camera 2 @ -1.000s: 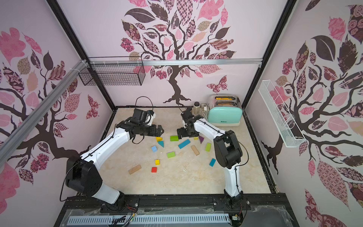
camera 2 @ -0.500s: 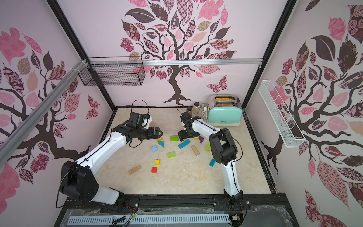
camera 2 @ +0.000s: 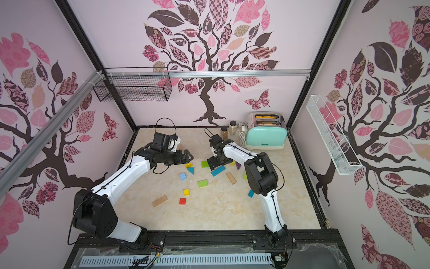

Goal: Assemble a carrot with building blocks
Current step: Move the building block to the center of the board.

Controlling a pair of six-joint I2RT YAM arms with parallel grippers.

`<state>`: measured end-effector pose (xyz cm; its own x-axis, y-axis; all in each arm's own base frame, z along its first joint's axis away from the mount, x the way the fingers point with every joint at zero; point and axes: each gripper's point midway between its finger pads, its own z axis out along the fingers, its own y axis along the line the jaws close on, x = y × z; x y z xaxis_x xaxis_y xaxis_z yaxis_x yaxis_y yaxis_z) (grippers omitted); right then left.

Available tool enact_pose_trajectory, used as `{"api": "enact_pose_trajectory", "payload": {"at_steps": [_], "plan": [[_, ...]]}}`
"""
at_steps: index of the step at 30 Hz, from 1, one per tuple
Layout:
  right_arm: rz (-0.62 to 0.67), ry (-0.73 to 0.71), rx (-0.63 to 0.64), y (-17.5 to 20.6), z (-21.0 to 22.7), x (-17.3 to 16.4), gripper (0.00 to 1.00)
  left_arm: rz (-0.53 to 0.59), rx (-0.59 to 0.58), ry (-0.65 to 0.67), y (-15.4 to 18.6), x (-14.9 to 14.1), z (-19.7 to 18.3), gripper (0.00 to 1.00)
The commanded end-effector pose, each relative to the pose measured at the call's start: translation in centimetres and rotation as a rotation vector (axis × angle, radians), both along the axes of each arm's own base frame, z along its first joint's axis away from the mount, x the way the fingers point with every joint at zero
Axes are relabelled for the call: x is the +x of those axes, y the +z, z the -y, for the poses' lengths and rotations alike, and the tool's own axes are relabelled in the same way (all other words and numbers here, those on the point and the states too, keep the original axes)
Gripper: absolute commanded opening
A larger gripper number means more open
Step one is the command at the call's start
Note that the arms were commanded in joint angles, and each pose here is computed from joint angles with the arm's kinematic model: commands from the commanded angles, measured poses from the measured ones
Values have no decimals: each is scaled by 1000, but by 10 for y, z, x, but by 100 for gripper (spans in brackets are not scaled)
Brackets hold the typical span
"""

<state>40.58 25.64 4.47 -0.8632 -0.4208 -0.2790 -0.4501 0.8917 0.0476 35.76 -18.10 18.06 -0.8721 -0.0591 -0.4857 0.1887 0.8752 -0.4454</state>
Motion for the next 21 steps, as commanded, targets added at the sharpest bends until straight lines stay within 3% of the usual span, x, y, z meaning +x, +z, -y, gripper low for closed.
{"api": "enact_pose_trajectory", "payload": {"at_steps": [1,12,21], "plan": [[-19,15,5,-2,-2,-3,99,1,-16,5,0,3,0,98],[-90,30,83,-4,-12,-20,99,-7,-24,6,-4,-1,0,98],[-123,33,77,-10,-8,-30,99,-13,-29,12,-6,-5,-1,98]]}}
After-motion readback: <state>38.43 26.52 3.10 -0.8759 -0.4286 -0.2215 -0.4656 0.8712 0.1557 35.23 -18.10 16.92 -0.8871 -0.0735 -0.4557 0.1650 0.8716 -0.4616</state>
